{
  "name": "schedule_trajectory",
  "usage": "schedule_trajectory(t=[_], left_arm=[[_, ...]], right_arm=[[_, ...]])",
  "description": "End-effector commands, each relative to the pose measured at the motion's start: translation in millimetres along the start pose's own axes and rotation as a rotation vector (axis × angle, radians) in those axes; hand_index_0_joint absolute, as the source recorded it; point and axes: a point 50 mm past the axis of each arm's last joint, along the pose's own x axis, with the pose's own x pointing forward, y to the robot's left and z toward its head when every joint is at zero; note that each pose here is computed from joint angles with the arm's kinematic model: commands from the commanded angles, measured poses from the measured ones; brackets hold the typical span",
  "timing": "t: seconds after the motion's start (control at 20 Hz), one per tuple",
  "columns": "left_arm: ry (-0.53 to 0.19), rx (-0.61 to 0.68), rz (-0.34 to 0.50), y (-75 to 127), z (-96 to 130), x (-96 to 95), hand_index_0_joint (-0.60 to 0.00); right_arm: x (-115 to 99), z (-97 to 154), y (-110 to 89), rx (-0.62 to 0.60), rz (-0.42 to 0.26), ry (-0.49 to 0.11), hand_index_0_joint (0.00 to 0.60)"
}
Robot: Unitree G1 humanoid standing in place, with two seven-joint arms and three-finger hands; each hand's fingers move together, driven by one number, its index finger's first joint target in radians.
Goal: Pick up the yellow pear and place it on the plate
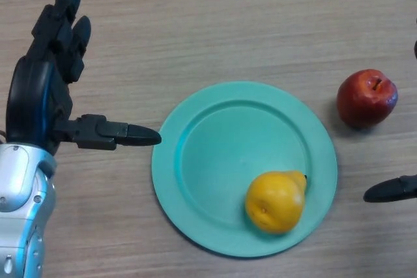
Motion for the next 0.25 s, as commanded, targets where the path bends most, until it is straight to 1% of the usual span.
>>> schedule_trajectory(t=[0.05, 0.25], left_arm=[[-0.205, 0.043, 0.045, 19.7, 39.8, -0.6, 0.000], [-0.204, 0.057, 0.058, 23.4, 43.3, -3.3, 0.000]], right_arm=[[-0.4, 29.7, -12.3, -0.023, -0.035, -0.195, 0.000], [0.3, 30.5, -10.9, -0.011, -0.021, -0.197, 0.000]])
